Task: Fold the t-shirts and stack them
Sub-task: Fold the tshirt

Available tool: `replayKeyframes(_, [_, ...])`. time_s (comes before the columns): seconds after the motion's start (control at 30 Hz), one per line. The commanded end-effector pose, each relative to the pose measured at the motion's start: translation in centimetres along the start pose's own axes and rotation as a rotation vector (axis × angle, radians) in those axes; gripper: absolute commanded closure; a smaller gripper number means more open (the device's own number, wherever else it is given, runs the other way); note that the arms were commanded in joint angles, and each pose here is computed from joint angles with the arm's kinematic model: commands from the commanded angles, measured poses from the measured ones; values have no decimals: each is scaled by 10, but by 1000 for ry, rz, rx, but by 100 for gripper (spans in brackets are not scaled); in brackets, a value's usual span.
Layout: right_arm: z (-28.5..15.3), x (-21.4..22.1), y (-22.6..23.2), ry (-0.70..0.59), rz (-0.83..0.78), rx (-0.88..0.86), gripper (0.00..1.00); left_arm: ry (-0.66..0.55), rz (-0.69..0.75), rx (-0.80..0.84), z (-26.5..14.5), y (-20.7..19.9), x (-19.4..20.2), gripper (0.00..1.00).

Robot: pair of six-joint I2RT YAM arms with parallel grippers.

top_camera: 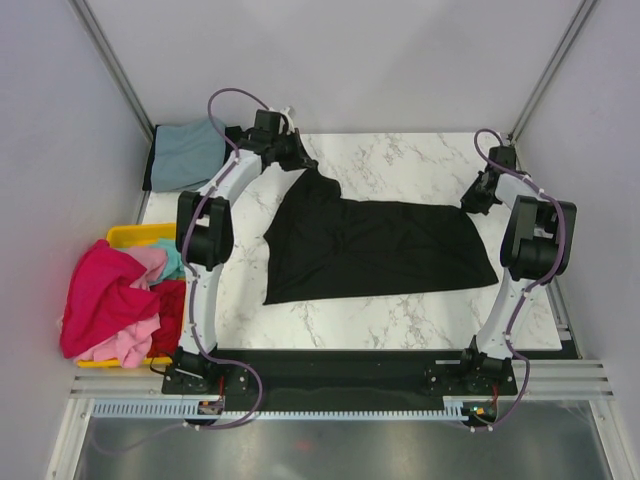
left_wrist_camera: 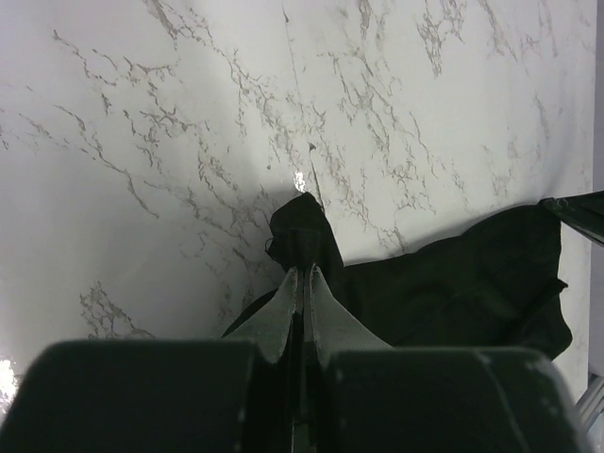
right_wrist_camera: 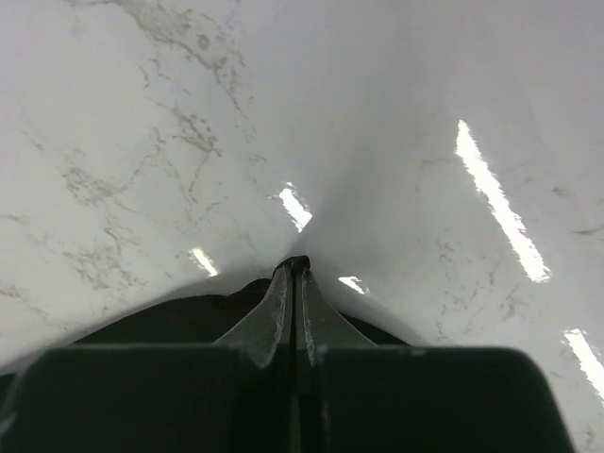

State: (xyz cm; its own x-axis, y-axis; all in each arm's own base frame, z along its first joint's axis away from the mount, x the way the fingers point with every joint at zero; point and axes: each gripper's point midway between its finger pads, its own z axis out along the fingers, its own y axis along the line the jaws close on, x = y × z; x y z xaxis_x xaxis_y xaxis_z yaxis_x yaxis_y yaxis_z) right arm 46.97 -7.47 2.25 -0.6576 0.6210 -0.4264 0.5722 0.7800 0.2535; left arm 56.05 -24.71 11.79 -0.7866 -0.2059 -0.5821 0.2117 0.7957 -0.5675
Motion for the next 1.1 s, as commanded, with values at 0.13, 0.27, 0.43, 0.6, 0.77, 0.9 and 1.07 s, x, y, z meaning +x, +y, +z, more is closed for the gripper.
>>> replayKeyframes(0.13, [-34,-22,47,-75,-31,-216,100,-123,128,120,-79,-72,-50,98])
replayKeyframes(0.27, [-60,-35,39,-169,-10,-242,100,-130,195,111,-124,-88,-38,98])
replayKeyframes(0.43, [-70,-22,16,-211,37,-235,100,-129,249,38,-184,-88,18,98])
replayKeyframes(0.6, [-54,-5,5,-164,62,-203,100,-15,207,-32,-197,-57,103,98])
replayKeyframes(0.77, [-24,8,-16,-111,93,-118,100,97,180,-74,-200,-44,178,98])
replayKeyframes(0.9, [-12,8,-29,-96,124,-88,99,201,72,-174,-204,-18,243,98])
replayKeyframes(1.07, [-17,18,-45,-92,151,-30,68,187,13,-326,-217,17,266,70])
